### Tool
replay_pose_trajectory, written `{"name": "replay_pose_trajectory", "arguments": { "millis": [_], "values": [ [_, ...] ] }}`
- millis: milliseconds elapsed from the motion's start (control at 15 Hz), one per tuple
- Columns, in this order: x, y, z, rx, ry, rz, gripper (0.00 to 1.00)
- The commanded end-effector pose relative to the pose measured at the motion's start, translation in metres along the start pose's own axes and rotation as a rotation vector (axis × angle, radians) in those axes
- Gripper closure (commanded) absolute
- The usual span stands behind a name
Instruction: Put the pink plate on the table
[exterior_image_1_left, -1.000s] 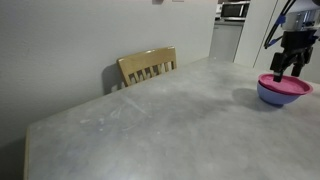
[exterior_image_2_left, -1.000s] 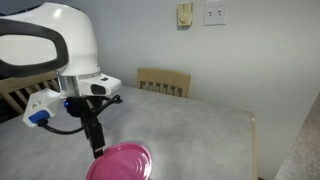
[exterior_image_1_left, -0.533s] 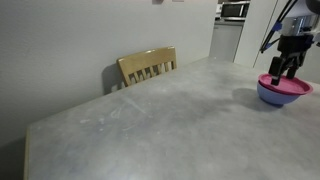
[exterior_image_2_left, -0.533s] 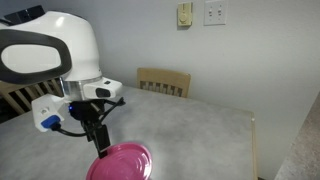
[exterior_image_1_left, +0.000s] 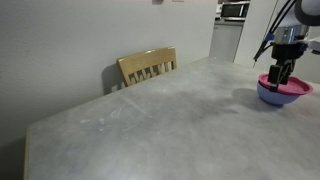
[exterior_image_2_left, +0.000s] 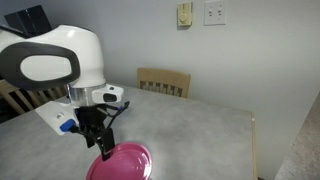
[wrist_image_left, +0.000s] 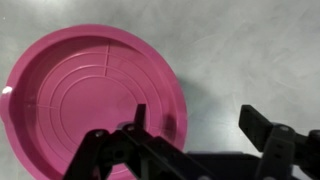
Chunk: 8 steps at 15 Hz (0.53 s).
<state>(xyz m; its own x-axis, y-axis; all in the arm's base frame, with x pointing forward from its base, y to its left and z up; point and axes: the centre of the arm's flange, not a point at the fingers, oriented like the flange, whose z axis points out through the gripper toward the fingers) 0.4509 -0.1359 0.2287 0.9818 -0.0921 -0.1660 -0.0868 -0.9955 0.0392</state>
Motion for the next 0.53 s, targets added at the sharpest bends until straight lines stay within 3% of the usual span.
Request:
{"name": "replay_pose_trajectory", "arguments": {
  "millis": [0,67,400,467],
  "values": [
    [0.0084,0.0075,0.0059,-0.018,-0.005,-0.031,0.24],
    [0.0092,0.0083,0.0073,-0.02,-0.006,-0.032,0.38],
    [0.0103,0.0091,0.0067,-0.023,-0.004,-0.04,0.69],
    [0.0106,0.0091,0.0064,-0.024,-0.002,-0.041,0.84]
  ]
}}
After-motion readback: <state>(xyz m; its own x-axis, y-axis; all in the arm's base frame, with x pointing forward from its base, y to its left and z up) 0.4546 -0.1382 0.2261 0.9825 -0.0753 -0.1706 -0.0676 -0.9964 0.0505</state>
